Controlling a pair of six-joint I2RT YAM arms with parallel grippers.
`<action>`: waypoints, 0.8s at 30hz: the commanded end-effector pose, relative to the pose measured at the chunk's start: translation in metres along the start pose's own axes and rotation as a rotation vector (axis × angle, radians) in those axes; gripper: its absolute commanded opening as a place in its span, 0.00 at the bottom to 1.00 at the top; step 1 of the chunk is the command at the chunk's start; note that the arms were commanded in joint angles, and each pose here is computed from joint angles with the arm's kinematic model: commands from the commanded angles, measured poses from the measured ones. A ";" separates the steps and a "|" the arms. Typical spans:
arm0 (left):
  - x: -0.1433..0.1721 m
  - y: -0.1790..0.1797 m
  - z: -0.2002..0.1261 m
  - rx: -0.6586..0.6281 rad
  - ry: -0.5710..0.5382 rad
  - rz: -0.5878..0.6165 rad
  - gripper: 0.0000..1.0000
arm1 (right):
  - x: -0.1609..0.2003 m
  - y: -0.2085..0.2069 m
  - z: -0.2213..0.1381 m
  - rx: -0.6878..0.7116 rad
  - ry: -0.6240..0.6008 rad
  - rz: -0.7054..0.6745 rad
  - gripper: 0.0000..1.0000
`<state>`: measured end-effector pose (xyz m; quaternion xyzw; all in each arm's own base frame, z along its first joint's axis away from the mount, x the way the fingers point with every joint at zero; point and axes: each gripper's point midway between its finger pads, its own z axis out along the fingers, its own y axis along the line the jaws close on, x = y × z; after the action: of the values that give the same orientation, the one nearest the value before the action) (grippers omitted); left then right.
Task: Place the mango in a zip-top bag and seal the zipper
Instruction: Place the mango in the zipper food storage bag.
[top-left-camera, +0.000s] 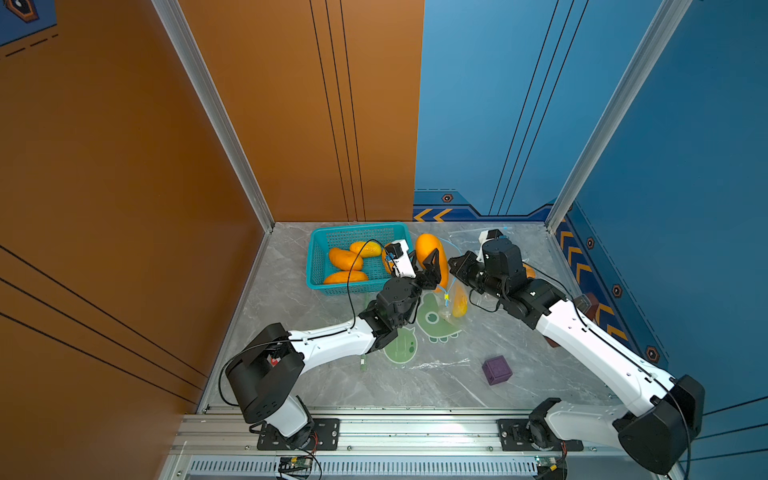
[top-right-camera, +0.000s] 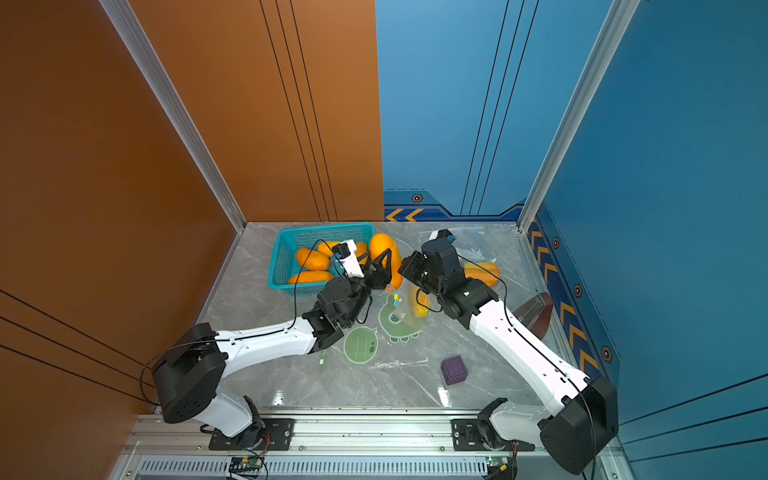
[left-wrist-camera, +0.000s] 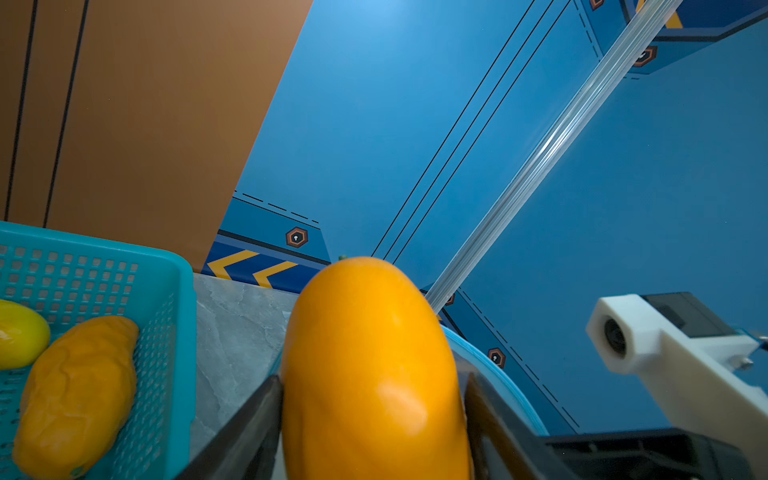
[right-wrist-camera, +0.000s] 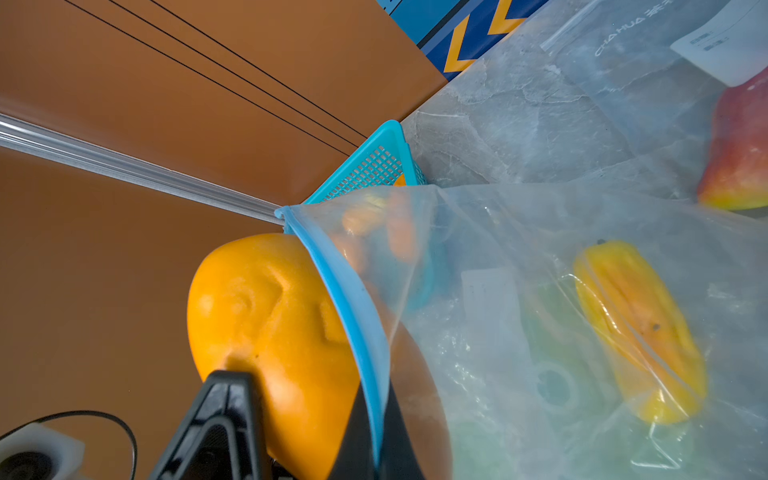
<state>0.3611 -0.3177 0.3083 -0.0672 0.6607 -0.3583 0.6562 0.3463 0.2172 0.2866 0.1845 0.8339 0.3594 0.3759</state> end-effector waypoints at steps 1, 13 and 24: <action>-0.014 -0.012 -0.009 0.045 -0.021 -0.016 0.82 | -0.012 0.003 -0.003 0.003 -0.043 -0.026 0.00; -0.038 0.002 -0.024 -0.008 -0.079 0.039 0.89 | -0.013 0.000 -0.007 0.017 -0.049 -0.041 0.00; -0.038 0.110 -0.032 -0.344 0.080 0.166 0.90 | -0.009 -0.008 -0.007 0.049 -0.032 -0.068 0.00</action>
<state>0.3697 -0.2264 0.2976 -0.1049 0.6890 -0.2487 0.6726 0.3473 0.2128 0.2840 0.1738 0.8394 0.3406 0.3863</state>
